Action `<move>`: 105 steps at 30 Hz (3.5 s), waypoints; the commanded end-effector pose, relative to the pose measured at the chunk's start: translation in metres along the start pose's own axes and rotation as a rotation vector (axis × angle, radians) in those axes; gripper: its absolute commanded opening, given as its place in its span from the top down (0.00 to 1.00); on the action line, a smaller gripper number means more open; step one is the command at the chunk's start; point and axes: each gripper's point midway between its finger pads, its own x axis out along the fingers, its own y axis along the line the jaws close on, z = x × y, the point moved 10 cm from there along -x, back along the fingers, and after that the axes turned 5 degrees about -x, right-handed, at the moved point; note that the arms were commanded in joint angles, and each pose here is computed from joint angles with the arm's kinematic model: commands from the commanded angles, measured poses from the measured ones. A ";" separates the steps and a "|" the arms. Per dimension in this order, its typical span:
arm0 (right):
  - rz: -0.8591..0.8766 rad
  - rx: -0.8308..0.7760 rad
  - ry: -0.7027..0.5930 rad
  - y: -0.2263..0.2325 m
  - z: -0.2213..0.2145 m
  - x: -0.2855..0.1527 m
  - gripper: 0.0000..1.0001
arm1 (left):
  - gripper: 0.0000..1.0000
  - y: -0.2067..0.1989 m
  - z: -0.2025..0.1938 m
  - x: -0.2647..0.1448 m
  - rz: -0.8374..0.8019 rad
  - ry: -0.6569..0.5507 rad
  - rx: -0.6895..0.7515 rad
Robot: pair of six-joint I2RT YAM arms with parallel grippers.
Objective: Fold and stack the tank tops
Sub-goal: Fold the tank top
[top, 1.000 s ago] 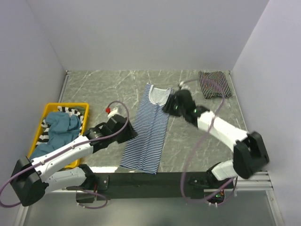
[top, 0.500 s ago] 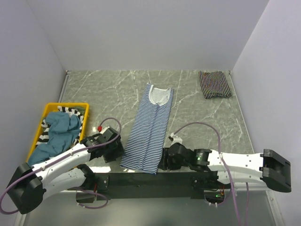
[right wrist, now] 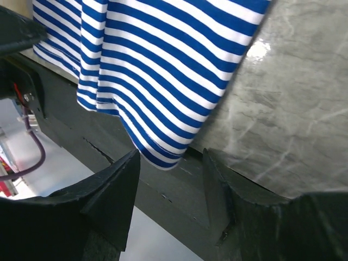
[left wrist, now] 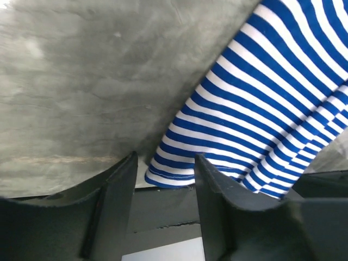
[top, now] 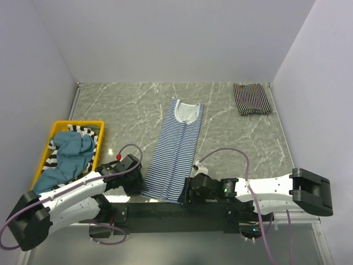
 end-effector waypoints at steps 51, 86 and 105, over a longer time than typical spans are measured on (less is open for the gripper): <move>-0.287 -0.082 -0.349 0.022 0.152 -0.055 1.00 | 0.99 -0.141 0.071 -0.038 -0.390 -0.251 0.111; -0.410 -0.056 -0.540 -0.001 0.305 -0.030 0.52 | 0.14 -0.186 0.155 -0.029 -0.503 -0.427 0.022; 0.004 -0.211 -0.197 0.046 0.283 0.087 0.76 | 0.99 -0.113 0.086 -0.007 -0.452 -0.326 -0.145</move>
